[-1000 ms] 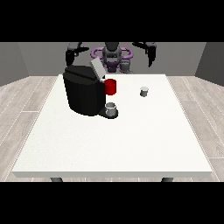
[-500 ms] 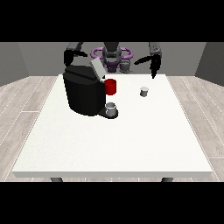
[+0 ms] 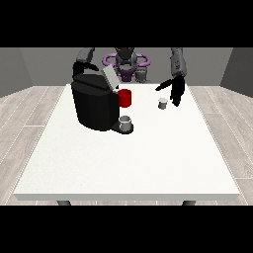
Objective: Insert the coffee pod into the coffee machine and close the lid
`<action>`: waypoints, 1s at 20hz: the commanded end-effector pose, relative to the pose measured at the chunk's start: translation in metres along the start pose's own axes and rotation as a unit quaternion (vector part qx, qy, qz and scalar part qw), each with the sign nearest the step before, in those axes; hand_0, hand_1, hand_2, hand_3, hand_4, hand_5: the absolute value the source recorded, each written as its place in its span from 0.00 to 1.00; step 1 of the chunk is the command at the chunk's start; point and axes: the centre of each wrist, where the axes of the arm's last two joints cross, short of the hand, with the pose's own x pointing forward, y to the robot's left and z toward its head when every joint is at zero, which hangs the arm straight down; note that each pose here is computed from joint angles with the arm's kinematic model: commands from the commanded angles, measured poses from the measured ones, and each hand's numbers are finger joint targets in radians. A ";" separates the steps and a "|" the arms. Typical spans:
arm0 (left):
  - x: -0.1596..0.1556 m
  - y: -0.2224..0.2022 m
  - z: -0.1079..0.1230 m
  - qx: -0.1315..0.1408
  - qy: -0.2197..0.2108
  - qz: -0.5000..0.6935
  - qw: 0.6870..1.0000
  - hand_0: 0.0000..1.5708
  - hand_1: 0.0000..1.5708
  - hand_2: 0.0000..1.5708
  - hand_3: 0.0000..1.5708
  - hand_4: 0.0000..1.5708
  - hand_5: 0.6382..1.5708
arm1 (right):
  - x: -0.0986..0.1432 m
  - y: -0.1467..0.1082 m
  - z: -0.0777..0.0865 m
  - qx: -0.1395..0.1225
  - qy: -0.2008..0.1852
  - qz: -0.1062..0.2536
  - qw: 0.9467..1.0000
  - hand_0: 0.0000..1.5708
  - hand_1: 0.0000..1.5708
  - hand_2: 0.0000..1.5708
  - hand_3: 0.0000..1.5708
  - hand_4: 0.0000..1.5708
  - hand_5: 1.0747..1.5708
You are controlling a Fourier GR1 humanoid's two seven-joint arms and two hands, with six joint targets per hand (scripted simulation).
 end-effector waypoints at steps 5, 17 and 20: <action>-0.024 0.015 -0.019 -0.020 0.055 -0.059 0.997 0.00 0.00 0.00 0.00 0.00 1.00 | 0.001 0.011 -0.007 0.005 0.020 -0.002 1.000 0.00 0.00 0.00 0.00 0.31 1.00; -0.010 0.008 -0.052 -0.079 0.090 -0.119 0.986 0.00 0.00 0.00 0.00 0.00 1.00 | -0.019 -0.011 -0.020 -0.028 0.028 0.019 0.999 0.00 0.00 0.00 0.00 0.23 1.00; -0.018 -0.003 -0.049 -0.098 0.090 -0.097 0.986 0.00 0.00 0.24 0.00 0.00 1.00 | -0.027 -0.003 -0.018 -0.031 0.032 0.025 0.999 0.00 0.00 0.00 0.00 0.16 1.00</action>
